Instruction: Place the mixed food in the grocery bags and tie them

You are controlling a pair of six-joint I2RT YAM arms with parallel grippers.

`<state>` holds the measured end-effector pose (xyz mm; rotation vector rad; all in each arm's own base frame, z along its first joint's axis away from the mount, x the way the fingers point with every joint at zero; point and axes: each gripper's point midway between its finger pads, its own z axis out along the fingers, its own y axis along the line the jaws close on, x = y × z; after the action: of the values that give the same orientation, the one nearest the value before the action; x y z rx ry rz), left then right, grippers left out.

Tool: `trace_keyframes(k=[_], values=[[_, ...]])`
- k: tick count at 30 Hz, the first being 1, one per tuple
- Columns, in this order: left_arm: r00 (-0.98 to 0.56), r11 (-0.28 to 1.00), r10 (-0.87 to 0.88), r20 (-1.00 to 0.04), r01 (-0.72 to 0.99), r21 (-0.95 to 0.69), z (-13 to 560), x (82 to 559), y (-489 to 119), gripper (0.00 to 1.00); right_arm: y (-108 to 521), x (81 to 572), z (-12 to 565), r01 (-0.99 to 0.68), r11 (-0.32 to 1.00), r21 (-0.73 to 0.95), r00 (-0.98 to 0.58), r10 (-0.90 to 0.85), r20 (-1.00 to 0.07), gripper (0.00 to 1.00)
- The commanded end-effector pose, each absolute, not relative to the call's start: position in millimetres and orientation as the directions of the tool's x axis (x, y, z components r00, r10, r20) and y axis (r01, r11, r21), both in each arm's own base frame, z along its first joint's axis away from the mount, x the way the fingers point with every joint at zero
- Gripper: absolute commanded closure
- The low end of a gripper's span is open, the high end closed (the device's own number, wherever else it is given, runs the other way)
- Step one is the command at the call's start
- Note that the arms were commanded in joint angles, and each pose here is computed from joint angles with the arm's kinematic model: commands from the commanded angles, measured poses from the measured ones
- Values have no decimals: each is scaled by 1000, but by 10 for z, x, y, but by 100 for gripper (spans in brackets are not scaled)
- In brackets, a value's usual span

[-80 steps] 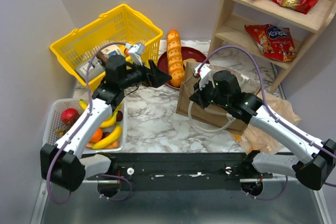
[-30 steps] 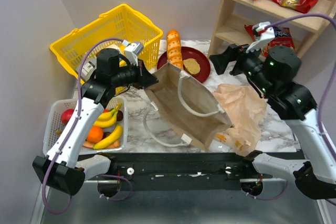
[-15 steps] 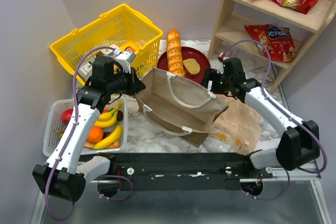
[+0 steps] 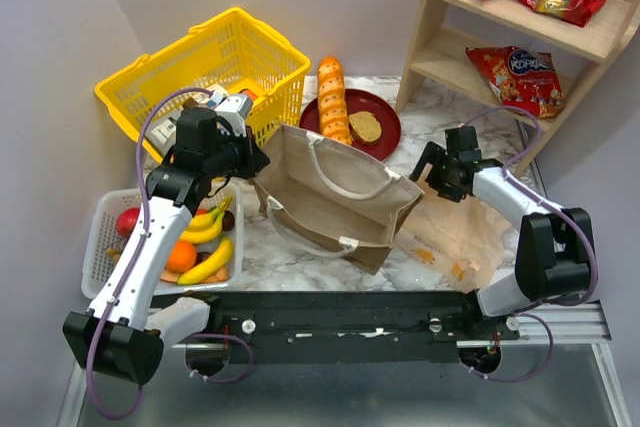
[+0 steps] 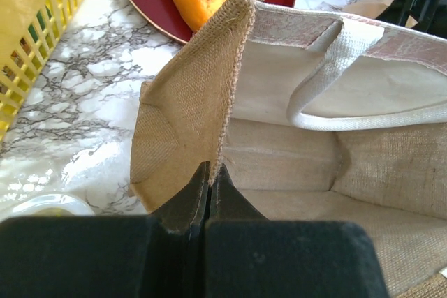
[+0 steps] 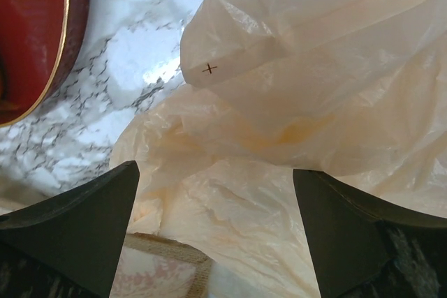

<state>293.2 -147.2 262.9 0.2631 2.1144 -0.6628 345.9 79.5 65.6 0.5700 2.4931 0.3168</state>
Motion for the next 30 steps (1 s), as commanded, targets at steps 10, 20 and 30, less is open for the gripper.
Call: trace_keyframes(k=[10, 20, 30], values=[[-493, 896, -51, -869, 362, -258, 2910, 3061, -1254, 98, -441, 3349, 793, 588, 805, -82, -647, 407, -645, 0], [-537, 820, -72, -840, 448, -357, 2706, 3173, -1642, 97, 424, 3390, 2026, 202, 976, 81, -536, 179, -825, 1], [-569, 811, -27, -822, 468, -350, 2354, 3182, -1691, 97, 275, 3607, 3474, 151, 974, -168, -460, -81, -884, 0]])
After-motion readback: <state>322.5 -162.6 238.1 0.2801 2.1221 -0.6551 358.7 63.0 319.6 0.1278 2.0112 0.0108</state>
